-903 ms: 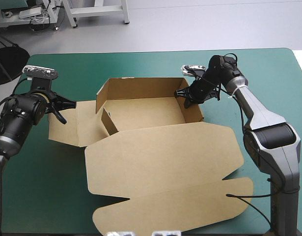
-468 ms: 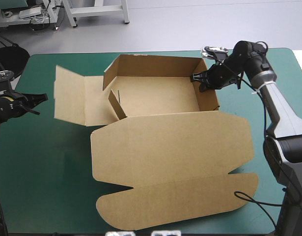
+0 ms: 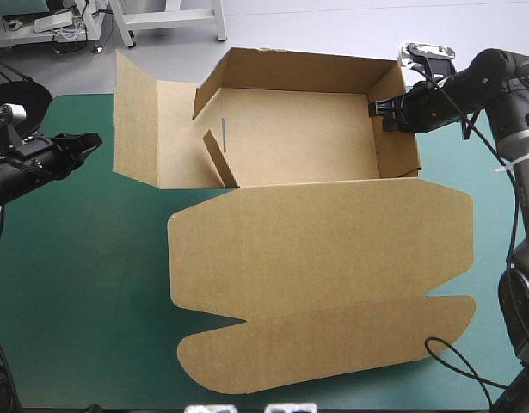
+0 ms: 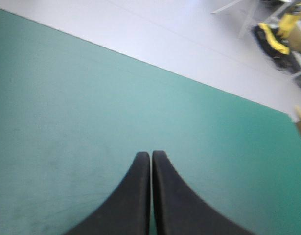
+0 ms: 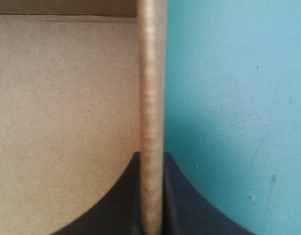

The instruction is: Fold the box

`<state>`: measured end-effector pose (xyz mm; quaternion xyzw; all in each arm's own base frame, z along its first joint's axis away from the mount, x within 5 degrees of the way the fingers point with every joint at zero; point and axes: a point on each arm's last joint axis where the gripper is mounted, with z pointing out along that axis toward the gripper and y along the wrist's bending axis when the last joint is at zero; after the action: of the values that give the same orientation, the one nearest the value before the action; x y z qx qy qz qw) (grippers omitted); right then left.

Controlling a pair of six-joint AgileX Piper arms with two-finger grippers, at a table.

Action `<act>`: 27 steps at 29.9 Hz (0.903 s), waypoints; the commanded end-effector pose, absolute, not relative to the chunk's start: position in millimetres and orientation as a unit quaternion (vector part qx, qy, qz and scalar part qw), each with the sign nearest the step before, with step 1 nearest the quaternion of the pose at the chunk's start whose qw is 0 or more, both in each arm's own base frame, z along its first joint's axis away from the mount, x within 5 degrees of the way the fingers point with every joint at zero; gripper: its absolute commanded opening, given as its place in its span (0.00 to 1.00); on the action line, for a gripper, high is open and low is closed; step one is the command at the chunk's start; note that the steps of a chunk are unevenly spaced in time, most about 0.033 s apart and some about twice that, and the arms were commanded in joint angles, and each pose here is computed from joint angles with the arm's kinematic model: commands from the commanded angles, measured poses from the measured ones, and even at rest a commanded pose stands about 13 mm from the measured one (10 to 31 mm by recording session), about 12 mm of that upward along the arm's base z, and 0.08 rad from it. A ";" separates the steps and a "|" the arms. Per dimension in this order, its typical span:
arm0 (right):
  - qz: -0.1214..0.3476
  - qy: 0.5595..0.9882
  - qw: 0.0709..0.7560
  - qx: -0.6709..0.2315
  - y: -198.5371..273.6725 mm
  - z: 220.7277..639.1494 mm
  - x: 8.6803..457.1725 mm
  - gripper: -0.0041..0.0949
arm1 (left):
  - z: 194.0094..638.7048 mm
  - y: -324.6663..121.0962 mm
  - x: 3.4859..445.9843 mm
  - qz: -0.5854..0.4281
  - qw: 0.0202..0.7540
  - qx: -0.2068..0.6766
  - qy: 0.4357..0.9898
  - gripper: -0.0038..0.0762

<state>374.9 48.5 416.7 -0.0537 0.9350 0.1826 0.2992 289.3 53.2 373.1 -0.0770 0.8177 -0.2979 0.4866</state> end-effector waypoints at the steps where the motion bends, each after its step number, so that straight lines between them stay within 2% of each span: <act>1: 0.206 0.907 0.364 -0.058 48.4 458.3 349.5 0.03 | 392.8 35.0 290.0 -0.389 0.502 -0.043 0.771 0.04; 10: 0.225 0.894 0.382 -0.060 51.8 466.6 345.6 0.03 | 391.6 -9.6 287.3 -0.478 0.438 0.040 0.760 0.04; 15: 0.228 0.888 0.391 -0.074 58.5 468.1 345.8 0.03 | 401.1 -22.7 280.0 -0.546 0.418 0.066 0.723 0.04; 21: 0.216 0.878 0.414 -0.102 77.0 470.4 346.0 0.03 | 404.1 -25.1 276.4 -0.567 0.409 0.079 0.711 0.04; 27: 0.182 0.879 0.427 -0.108 84.1 468.2 349.4 0.03 | 406.1 -25.8 274.1 -0.569 0.410 0.083 0.708 0.04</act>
<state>363.2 83.7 436.9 -0.1133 0.9087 0.1773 0.3605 290.0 -17.7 379.8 0.0458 0.7500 -0.5250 0.3997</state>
